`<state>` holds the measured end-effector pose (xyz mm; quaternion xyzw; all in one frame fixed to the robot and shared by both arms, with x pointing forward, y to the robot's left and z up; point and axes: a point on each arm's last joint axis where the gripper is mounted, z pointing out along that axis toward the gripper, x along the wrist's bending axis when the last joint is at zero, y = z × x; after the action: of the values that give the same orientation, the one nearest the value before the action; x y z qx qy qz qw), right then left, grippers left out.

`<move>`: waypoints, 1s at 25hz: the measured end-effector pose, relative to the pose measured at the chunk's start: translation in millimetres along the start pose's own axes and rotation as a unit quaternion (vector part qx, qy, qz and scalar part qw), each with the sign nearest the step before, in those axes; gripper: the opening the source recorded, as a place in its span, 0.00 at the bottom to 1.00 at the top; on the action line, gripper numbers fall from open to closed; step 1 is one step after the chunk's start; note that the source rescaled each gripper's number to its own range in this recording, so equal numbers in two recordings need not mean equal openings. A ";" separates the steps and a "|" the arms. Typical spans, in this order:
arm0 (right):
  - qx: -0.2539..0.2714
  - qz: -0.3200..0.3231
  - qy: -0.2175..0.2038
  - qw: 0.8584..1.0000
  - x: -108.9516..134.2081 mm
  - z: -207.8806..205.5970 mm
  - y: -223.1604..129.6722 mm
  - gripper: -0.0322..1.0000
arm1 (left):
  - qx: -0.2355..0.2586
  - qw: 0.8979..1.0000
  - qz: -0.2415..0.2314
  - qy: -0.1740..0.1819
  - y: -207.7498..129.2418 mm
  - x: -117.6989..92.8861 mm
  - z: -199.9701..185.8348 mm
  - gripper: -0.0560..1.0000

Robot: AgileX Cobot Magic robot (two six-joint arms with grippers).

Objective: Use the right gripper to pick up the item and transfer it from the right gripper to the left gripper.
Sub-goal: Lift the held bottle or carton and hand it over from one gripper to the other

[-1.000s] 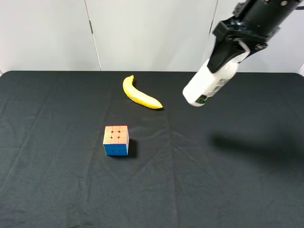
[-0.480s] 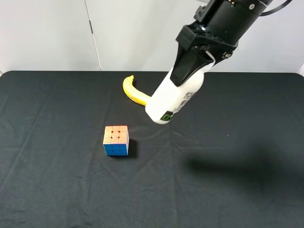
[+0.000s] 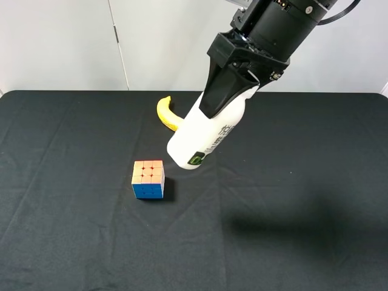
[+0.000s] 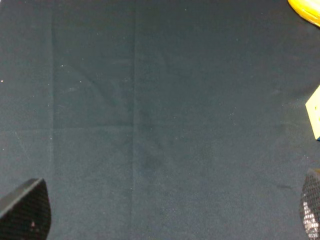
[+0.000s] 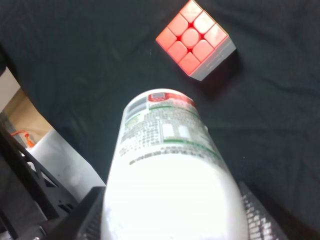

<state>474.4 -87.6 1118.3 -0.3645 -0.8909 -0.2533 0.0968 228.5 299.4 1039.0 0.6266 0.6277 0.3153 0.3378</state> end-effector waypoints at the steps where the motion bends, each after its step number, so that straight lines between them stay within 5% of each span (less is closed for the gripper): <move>1: 0.000 0.001 0.002 1.000 0.3 0.0 0.1 0.09 | 0.000 1.000 0.000 0.000 0.0 0.0 0.0 1.00; 15: -0.002 -0.013 0.006 1.000 1.1 0.0 0.3 0.09 | -0.008 0.999 0.035 -0.033 11.4 -6.3 -7.7 1.00; 25: -0.002 -0.024 0.006 1.000 1.1 0.0 0.3 0.09 | 0.053 0.987 0.131 -0.078 67.2 -13.4 7.4 1.00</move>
<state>473.8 -86.7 1118.9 -0.3415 -0.8983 -0.2596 0.0955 273.0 286.9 1090.2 0.7435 0.5274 0.2729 0.3076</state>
